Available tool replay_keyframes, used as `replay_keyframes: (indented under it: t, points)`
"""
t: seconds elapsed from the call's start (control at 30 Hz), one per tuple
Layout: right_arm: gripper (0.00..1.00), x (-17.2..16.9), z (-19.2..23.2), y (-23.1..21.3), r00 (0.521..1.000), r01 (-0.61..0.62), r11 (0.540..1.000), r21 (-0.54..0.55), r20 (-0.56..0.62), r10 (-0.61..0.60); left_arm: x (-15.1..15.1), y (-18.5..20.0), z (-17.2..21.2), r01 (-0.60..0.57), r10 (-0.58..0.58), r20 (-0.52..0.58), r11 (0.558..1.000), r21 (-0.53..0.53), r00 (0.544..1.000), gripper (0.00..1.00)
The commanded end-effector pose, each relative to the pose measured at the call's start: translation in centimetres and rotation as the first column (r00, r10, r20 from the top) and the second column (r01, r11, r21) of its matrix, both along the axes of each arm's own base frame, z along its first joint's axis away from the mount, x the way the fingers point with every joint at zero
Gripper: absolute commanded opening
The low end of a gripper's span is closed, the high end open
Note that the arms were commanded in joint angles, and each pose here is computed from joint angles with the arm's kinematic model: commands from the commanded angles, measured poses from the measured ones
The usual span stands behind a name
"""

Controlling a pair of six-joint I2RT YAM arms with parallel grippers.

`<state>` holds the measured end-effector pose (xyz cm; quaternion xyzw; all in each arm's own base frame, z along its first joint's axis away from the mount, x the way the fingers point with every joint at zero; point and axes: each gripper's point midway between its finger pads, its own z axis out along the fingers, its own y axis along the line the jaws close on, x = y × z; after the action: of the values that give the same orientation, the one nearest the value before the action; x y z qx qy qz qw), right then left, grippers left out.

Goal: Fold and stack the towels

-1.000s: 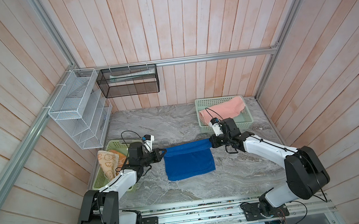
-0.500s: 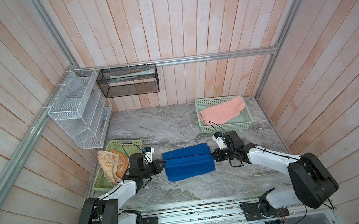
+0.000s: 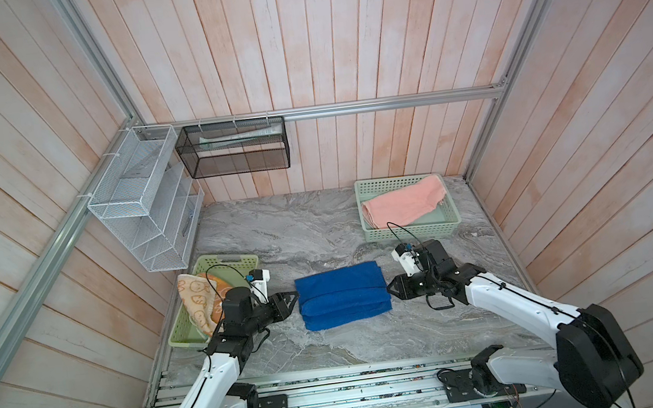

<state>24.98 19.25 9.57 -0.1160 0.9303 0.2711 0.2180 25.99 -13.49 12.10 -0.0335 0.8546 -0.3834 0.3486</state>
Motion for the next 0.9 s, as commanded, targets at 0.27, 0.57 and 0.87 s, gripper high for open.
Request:
replay_keyframes:
  t: [0.27, 0.57, 0.87]
  points:
    - [0.39, 0.8, -2.9, 1.6, 0.976, 0.050, 0.999, 0.008, -0.211, -0.047, 0.1, -1.0, -5.1, 0.000, 0.014, -0.415, 0.999, 0.033, 0.910, 0.43]
    - [0.24, 2.0, -4.0, 1.9, 0.978, -0.005, 0.998, -0.067, -0.207, -0.009, 0.2, -3.3, -5.2, 0.027, -0.023, -0.414, 1.000, 0.004, 0.910, 0.42]
    - [0.00, 2.2, -2.4, 1.4, 0.989, -0.031, 0.995, -0.093, -0.149, 0.017, 0.0, -2.7, -4.9, 0.059, -0.026, -0.378, 0.995, 0.075, 0.925, 0.00]
